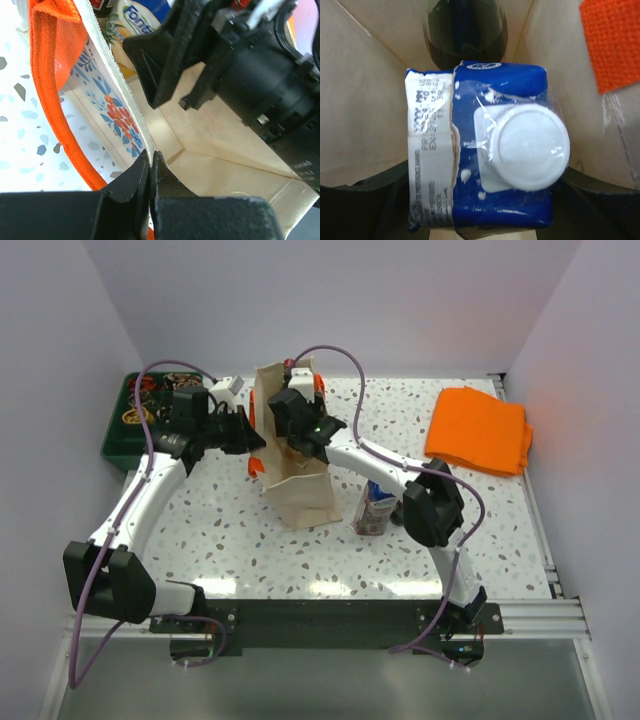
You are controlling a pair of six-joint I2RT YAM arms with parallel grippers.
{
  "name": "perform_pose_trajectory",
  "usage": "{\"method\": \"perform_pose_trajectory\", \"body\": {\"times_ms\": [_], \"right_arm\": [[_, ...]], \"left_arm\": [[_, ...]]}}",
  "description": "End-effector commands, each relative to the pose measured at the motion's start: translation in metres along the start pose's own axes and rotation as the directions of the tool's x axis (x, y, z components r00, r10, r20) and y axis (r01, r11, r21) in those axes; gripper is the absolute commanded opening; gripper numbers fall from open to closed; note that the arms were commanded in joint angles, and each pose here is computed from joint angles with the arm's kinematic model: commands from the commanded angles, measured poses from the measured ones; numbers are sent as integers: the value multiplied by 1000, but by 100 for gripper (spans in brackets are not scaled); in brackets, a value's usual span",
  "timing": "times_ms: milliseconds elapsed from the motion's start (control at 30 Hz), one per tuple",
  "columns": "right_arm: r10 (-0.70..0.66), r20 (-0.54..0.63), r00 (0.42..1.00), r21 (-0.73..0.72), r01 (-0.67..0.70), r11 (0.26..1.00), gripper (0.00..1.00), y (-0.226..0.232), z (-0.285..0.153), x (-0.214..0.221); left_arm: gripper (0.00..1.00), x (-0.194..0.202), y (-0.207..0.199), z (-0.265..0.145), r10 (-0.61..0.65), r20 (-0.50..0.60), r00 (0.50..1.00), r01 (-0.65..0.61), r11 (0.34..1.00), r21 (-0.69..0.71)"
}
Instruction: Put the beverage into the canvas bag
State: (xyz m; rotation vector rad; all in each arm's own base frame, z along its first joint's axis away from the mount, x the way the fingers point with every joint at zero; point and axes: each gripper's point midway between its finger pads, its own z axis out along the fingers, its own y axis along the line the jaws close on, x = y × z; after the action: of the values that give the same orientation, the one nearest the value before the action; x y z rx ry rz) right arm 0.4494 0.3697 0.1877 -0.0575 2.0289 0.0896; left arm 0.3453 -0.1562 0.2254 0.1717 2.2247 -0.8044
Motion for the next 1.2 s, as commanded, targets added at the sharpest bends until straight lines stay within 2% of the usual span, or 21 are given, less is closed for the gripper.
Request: {"method": "perform_pose_trajectory", "body": {"times_ms": [0,200,467,800,1167], "right_arm": [[120,99,988,-41,-117,992,66,13,-7,-52],[110,84,990,-39,-107,994,68,16,-4,-47],[94,69,993,-43,-91,995,76,15,-7,-44],[79,69,994,-34,-76,997,78,8,-13,-44],[85,117,989,-46,-80,996,84,3,-29,-68]], "left_arm": [[0,5,-8,-3,26,-3,1000,-26,999,35],[0,6,-8,-3,27,-6,1000,-27,999,34],[0,5,-7,-1,31,-4,1000,-31,999,33],[0,3,-7,0,32,0,999,-32,999,33],[0,3,-6,0,29,1,1000,-29,999,30]]}}
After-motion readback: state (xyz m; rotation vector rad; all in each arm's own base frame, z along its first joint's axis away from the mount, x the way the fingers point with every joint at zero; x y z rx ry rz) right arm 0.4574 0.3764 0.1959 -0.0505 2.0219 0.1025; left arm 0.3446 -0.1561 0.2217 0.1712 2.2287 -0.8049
